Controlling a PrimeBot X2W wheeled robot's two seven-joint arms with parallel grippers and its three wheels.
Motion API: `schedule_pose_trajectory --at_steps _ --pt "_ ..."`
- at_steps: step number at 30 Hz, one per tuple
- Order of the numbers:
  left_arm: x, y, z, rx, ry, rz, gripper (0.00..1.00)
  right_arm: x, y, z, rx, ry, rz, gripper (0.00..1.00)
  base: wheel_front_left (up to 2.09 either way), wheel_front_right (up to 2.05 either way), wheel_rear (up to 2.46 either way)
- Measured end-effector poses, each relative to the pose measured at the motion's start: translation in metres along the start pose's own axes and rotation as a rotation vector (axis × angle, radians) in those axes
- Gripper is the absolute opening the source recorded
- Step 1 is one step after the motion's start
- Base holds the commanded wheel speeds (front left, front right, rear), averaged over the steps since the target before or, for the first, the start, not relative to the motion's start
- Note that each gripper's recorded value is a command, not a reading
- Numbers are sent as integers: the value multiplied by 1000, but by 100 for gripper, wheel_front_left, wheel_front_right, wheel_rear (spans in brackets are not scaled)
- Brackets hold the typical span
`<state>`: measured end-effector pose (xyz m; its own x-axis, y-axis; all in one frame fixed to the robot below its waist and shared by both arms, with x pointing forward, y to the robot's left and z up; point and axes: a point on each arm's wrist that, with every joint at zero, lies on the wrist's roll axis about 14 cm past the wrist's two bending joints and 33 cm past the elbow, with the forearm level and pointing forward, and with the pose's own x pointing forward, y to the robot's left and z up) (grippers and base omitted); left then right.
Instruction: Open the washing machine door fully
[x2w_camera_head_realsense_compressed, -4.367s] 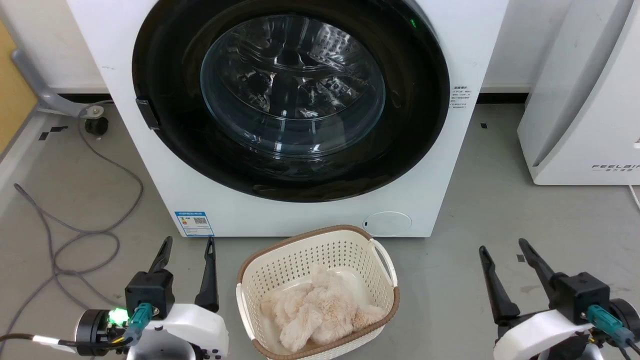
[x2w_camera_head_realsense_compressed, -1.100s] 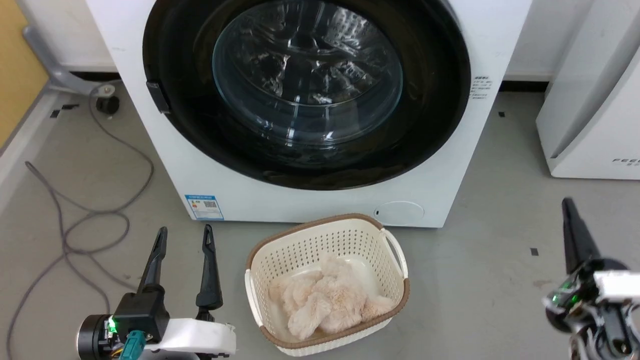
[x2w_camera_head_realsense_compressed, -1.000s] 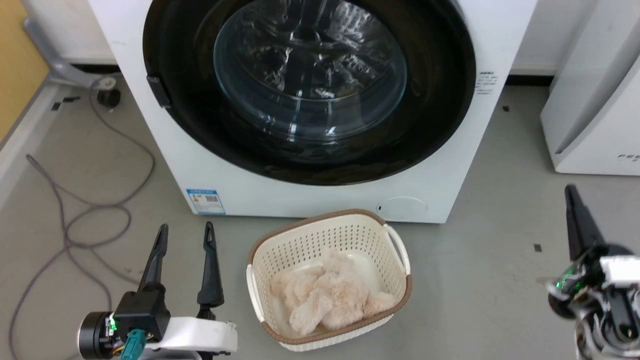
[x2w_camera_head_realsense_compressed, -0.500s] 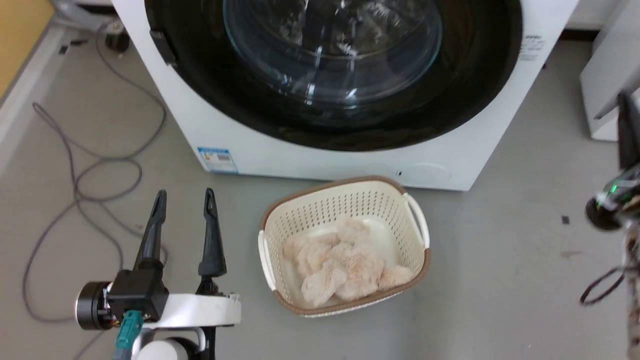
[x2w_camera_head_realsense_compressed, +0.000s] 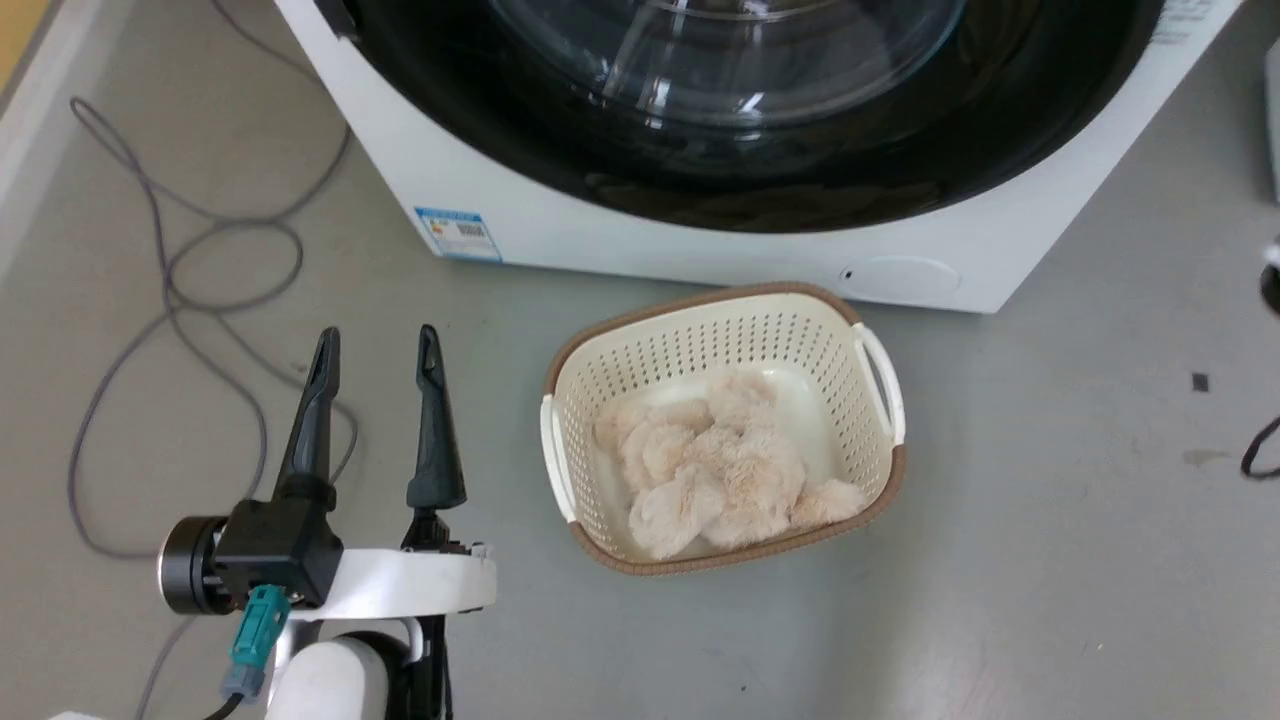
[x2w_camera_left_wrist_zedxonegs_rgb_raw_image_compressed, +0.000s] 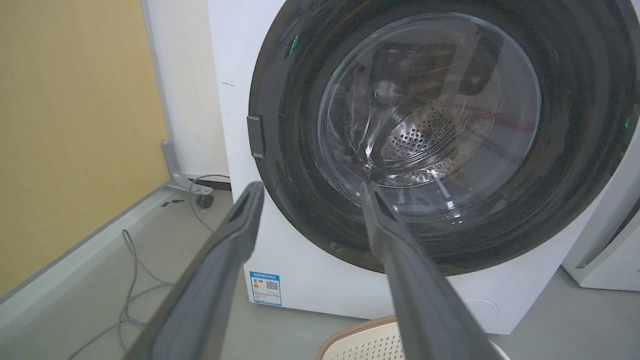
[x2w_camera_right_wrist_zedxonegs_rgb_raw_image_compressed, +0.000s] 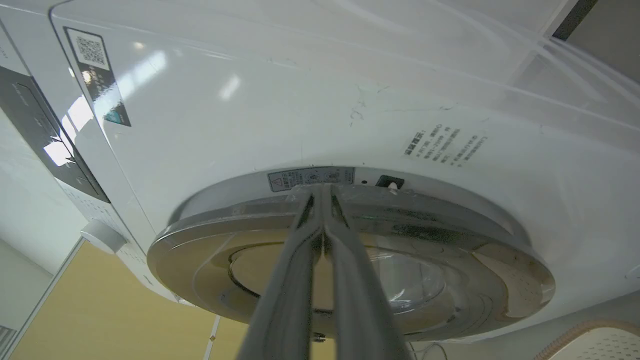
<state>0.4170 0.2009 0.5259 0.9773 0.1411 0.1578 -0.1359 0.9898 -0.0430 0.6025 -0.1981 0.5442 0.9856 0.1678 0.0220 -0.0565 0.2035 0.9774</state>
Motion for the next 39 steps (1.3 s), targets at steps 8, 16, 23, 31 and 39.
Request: schedule_pose_trajectory --at_steps 8,16,23,31,39 --pt "8 2 -12 8 24 7 100 34 -10 -17 -72 90 -32 0 0 0 0" --pt "14 5 -23 9 47 22 100 61 -15 -37 -105 169 -40 0 0 0 0" --pt "13 9 -27 11 61 40 100 71 -22 -42 -110 185 -57 0 0 0 0" --pt "13 9 -31 7 70 42 100 72 -29 -49 -109 230 -73 0 0 0 0" --pt "13 7 -20 0 42 36 100 54 -23 -56 -110 272 -71 0 0 0 0"
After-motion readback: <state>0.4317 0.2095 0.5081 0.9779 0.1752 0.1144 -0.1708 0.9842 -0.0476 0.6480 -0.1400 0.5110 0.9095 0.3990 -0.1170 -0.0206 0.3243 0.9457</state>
